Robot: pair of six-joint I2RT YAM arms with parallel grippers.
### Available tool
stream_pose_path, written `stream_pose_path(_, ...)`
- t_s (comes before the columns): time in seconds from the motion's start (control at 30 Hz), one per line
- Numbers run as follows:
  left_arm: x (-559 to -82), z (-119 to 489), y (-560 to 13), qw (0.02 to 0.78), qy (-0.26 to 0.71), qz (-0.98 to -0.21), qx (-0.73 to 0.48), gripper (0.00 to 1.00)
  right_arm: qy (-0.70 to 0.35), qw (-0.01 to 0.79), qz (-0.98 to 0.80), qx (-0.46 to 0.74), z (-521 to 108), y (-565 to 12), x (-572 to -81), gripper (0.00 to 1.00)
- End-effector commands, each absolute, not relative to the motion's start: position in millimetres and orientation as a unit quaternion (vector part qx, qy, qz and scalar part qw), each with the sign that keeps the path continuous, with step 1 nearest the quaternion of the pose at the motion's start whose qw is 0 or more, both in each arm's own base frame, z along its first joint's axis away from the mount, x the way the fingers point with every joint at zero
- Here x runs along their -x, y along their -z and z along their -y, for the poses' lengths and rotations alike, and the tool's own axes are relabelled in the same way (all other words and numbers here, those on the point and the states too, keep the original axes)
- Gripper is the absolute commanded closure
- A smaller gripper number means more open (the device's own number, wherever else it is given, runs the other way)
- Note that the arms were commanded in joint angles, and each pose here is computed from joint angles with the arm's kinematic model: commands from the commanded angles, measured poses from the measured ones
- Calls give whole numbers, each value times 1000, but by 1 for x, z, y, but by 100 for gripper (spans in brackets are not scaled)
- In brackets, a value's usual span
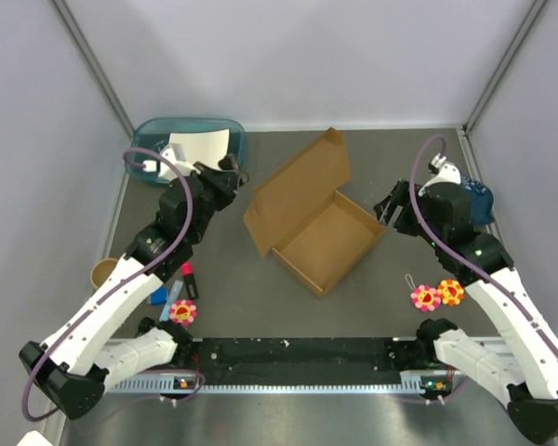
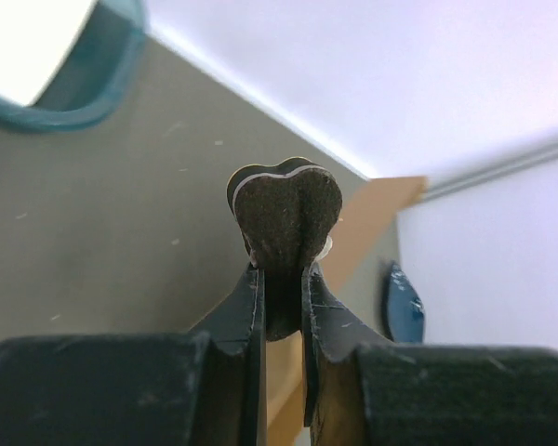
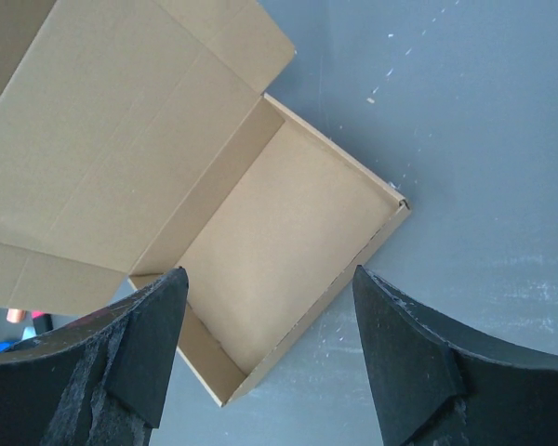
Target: Fold the paper box
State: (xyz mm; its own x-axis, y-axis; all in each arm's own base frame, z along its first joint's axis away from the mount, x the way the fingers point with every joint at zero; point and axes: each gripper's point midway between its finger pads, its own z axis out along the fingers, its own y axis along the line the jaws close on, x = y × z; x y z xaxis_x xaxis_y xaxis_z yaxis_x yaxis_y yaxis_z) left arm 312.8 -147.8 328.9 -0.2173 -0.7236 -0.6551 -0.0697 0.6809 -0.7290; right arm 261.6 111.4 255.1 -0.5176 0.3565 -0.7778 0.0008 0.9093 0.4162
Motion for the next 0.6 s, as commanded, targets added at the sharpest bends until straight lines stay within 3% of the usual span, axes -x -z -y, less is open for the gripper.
stream_pose_path(0.0,-311,198,-393,602,387,-680,160,100,-176,510,-835,-105,-103,-280,-258,28)
stream_pose_path(0.2,-283,248,-433,610,482,-628,38,99,-161,519,-833,-108,-94,-283,-254,28)
stream_pose_path(0.27,-259,275,-431,580,536,-612,-48,97,-155,523,-831,-107,-91,-285,-253,27)
stream_pose_path(0.3,-248,281,-449,590,566,-570,-80,95,-154,526,-829,-106,-89,-287,-252,27)
stream_pose_path(0.43,-199,307,-444,521,670,-495,-185,91,-137,539,-825,-106,-80,-292,-249,27)
stream_pose_path(0.57,-169,329,-416,391,771,-456,-213,90,-128,543,-823,-105,-76,-292,-247,27)
